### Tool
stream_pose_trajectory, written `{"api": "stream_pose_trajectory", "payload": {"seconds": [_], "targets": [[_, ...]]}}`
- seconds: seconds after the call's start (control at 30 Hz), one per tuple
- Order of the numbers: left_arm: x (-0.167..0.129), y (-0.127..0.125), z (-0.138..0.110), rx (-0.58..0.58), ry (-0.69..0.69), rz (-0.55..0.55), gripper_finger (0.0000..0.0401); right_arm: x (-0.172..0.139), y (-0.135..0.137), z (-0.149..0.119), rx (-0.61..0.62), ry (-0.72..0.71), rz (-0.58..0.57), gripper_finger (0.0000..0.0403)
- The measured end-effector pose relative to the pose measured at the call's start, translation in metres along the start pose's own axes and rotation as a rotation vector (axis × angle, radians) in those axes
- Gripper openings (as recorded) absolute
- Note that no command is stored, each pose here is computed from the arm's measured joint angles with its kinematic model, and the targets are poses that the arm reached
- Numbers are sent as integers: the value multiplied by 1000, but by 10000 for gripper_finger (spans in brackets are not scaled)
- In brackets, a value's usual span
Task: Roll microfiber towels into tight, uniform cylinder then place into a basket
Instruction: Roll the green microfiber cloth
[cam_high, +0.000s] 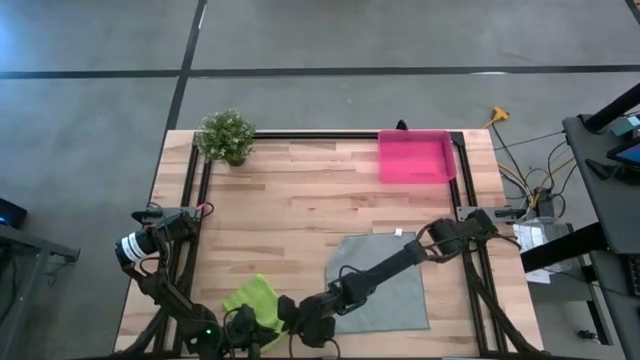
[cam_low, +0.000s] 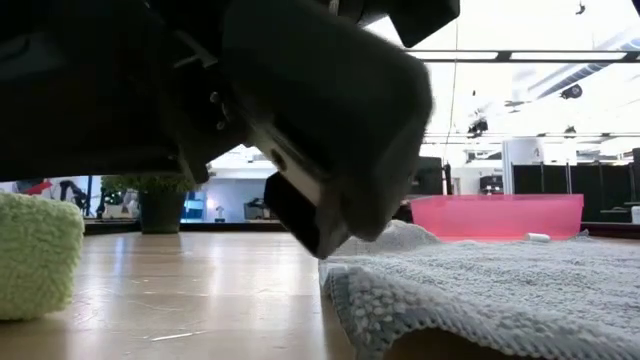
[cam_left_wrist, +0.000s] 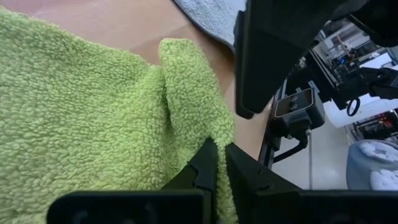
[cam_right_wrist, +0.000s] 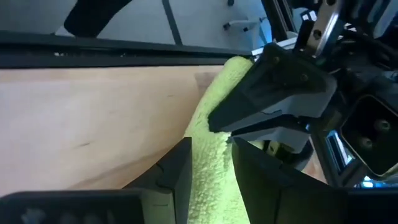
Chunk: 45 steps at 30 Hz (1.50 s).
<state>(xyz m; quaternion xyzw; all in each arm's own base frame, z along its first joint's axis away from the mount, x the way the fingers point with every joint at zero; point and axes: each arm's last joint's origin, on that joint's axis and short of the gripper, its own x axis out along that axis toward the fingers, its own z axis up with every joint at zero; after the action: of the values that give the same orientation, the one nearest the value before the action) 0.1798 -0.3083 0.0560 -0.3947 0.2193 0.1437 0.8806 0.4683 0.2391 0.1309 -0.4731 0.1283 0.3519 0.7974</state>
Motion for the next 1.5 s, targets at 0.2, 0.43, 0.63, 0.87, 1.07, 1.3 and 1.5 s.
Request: {"api": "stream_pose_trajectory", "payload": {"seconds": [0.2,0.43,0.63,0.87,1.07,1.3,1.5], "targets": [[1,-1,0,4,5,1,0,0,0,-12,44,-86,90,126],[1,-2,0,4,6,1,0,-1,-3,-18,135,-93,98,152],[0,-3,1,10,12,-1,0,6,5,-24,69,-93,107,151],[0,-3,1,13,11,-2,0,17,6,-31,81,-64,-6,159],[1,-4,1,12,12,-3,0,16,5,-33,99,-61,-6,133],[1,-4,1,11,12,-3,0,17,7,-34,103,-48,18,22],[-3,-12,4,62,51,-26,0,16,7,-41,262,-86,95,12]]}}
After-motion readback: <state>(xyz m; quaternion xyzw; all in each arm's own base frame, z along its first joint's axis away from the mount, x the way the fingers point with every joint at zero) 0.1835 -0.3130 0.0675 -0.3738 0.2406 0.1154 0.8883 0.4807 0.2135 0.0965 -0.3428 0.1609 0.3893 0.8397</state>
